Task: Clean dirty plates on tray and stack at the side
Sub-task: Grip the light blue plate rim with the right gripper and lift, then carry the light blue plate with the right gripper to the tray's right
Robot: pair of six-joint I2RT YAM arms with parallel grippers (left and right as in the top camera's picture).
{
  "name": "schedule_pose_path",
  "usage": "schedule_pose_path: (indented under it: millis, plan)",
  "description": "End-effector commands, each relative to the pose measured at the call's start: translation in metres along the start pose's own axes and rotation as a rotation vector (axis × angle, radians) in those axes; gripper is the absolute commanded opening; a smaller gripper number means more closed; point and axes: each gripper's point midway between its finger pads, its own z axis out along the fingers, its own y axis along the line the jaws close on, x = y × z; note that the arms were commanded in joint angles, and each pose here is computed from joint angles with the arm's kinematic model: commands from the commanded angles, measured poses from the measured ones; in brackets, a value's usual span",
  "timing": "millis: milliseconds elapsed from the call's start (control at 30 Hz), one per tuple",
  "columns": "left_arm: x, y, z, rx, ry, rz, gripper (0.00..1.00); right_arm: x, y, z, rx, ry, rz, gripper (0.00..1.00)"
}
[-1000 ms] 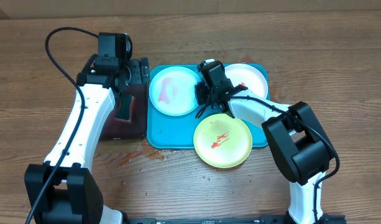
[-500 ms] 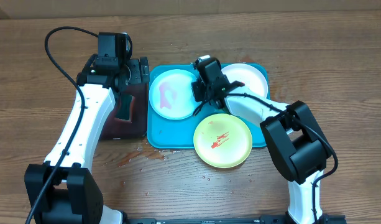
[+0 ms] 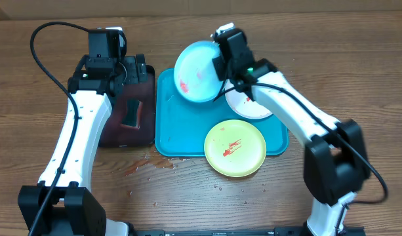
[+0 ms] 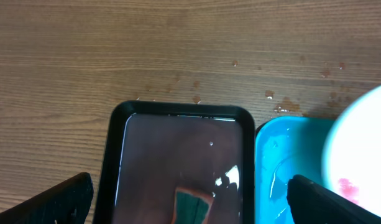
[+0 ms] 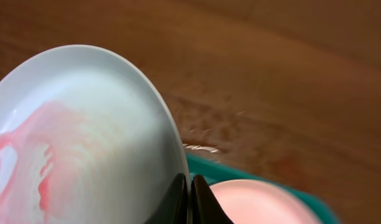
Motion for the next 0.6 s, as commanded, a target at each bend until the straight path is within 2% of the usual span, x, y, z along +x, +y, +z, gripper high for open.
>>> schedule_pose_path:
  millis: [0, 233, 567]
  plan:
    - [-0.016, 0.003, -0.013, -0.007, -0.050, 0.012, 1.00, -0.050, -0.031, -0.055, 0.129, -0.132, -0.100, 0.04]
    - [-0.016, 0.003, -0.013, -0.007, -0.050, 0.012, 1.00, -0.047, -0.051, -0.076, 0.327, -0.087, -0.249, 0.04]
    - [-0.017, 0.003, -0.013, -0.007, -0.053, 0.012, 1.00, -0.046, -0.034, -0.090, 0.412, -0.077, -0.365, 0.04]
